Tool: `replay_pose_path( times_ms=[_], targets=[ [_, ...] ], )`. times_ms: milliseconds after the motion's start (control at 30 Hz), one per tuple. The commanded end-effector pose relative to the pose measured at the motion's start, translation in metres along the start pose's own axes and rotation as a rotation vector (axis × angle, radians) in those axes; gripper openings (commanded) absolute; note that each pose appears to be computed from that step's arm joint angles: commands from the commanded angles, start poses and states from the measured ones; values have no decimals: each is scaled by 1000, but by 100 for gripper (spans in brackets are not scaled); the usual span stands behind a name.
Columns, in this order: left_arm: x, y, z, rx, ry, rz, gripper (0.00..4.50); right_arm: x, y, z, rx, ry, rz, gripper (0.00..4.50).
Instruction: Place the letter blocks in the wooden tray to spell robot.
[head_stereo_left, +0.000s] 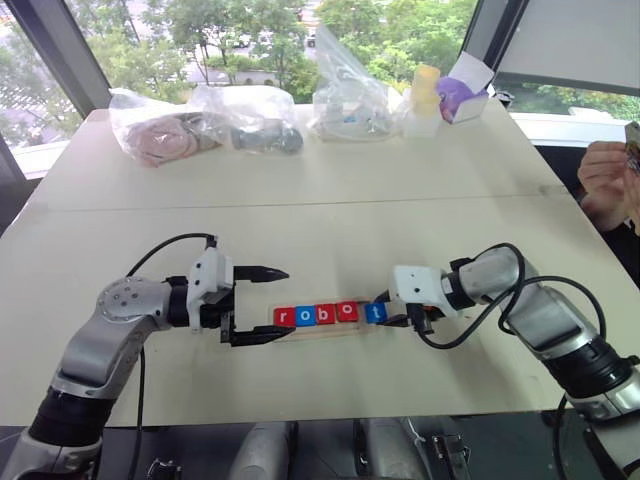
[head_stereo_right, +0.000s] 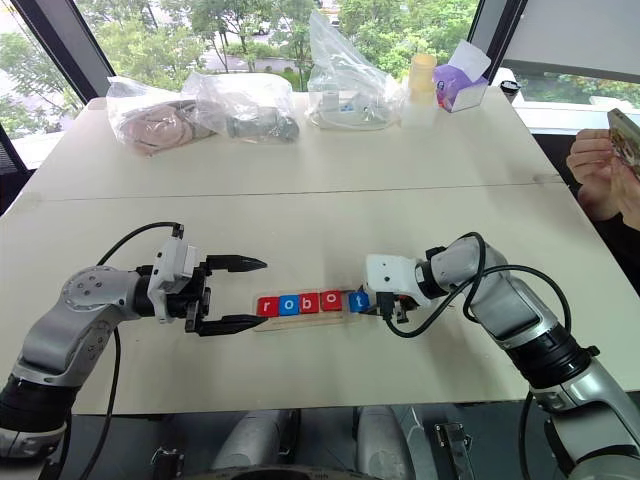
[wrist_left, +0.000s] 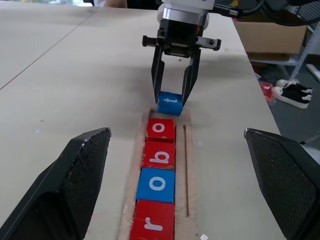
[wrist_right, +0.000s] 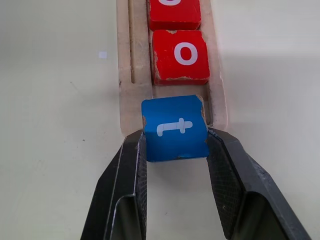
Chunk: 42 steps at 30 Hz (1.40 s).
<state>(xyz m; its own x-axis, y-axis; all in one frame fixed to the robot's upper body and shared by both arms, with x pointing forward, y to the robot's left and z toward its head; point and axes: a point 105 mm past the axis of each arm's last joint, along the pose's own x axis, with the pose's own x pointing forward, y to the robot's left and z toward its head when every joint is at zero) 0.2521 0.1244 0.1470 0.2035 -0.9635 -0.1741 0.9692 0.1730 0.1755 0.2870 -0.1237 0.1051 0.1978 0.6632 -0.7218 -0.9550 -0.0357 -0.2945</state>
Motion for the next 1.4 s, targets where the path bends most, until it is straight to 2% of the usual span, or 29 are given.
replay_pose_path(
  times_ms=[33, 1100, 1167, 1200, 1300, 1333, 1400],
  targets=[
    [0, -2, 11, 33, -20, -1, 450, -1, -5, 6, -26, 3, -17, 112],
    [-2, -2, 8, 23, -29, 56, 450, 11, -2, 17, -33, -10, 26, 112],
    [-2, -1, 8, 23, -29, 57, 450, 11, -3, 17, -31, -10, 26, 227],
    [-2, -1, 8, 23, -29, 58, 450, 11, -3, 17, -30, -10, 25, 260],
    [-3, -1, 7, 23, -29, 61, 450, 10, -5, 18, -30, -10, 18, 412],
    [-3, -1, 7, 23, -29, 62, 450, 9, -6, 19, -31, -10, 16, 444],
    [-3, 0, 7, 23, -30, 65, 450, 6, -7, 21, -32, -15, 12, 444]
  ],
)
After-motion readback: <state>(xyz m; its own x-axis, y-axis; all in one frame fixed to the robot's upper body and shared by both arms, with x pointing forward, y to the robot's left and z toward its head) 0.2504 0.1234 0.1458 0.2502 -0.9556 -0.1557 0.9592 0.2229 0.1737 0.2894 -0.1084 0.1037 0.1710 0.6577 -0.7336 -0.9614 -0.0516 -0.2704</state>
